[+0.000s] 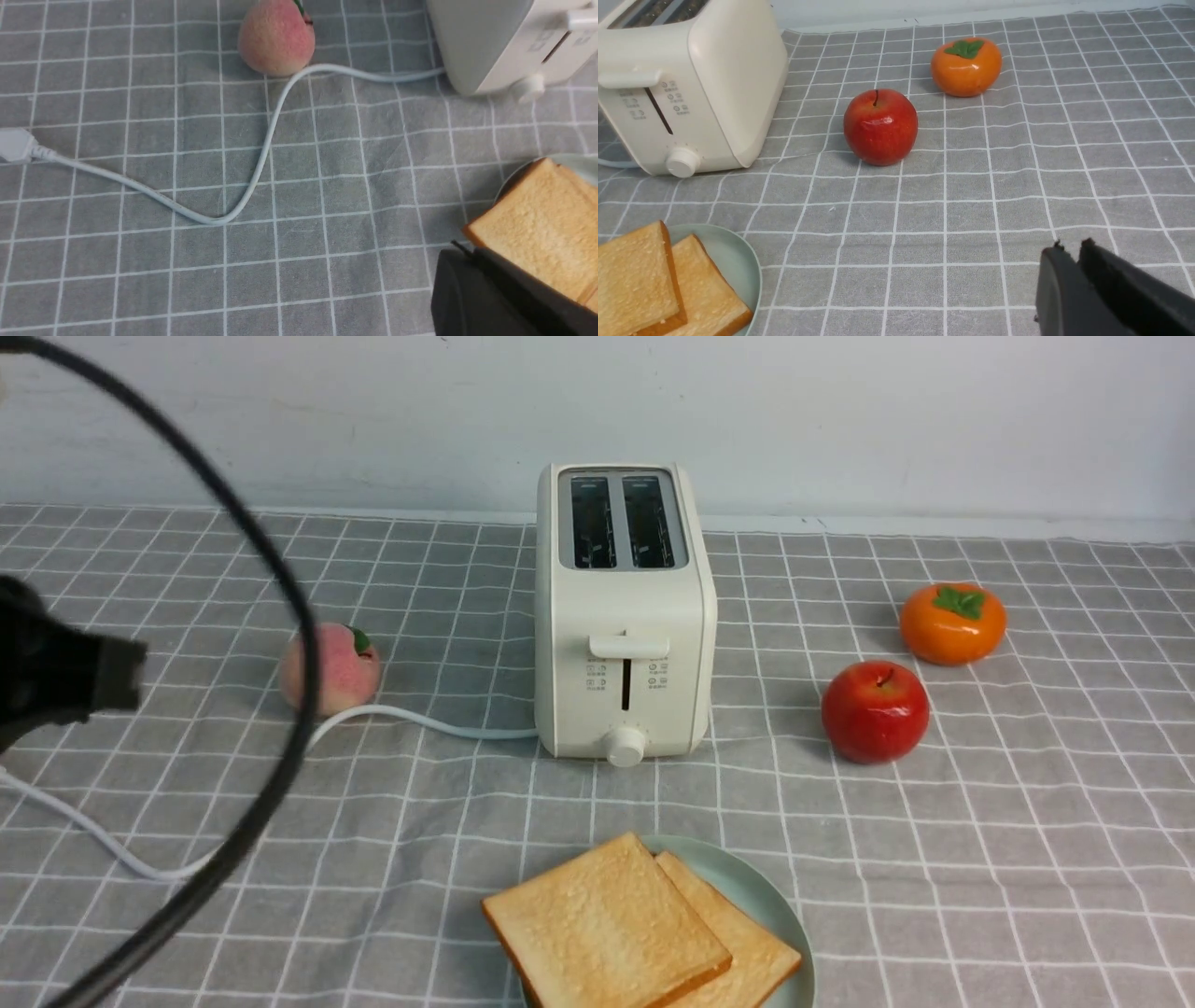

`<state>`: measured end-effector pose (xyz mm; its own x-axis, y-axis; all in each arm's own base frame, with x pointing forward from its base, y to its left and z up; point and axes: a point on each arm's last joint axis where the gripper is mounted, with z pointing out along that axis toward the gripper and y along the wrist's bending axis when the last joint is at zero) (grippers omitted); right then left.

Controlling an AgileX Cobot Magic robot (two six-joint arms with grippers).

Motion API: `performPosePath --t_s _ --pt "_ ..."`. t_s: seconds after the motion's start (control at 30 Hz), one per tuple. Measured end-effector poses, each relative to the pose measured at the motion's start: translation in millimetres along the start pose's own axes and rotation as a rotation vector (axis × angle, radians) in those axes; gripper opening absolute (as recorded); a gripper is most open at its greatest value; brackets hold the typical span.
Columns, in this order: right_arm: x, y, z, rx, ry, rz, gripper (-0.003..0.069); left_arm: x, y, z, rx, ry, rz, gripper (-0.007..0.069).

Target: Take toasted bread from bread machine on grey coffee table place on plate.

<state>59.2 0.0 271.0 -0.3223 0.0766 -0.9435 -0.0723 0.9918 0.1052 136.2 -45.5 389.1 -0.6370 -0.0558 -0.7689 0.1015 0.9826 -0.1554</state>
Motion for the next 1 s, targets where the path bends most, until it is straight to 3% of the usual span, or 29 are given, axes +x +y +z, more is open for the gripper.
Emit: performPosePath --t_s 0.17,0.37,0.73,1.0 --pt "-0.1 -0.2 0.0 0.002 -0.001 -0.004 0.0065 51.4 16.8 -13.0 0.084 -0.182 -0.041 -0.0014" --pt "-0.2 -0.4 0.0 0.004 -0.002 -0.007 0.0075 93.3 24.9 0.9 0.153 -0.262 -0.083 -0.0014" --pt "-0.2 -0.4 0.0 0.004 -0.002 -0.008 0.0091 138.9 33.1 38.7 0.113 -0.124 -0.078 -0.0014" --pt "-0.2 -0.4 -0.1 0.004 -0.003 -0.007 0.01 147.1 35.9 42.0 0.09 -0.07 -0.075 -0.0014"
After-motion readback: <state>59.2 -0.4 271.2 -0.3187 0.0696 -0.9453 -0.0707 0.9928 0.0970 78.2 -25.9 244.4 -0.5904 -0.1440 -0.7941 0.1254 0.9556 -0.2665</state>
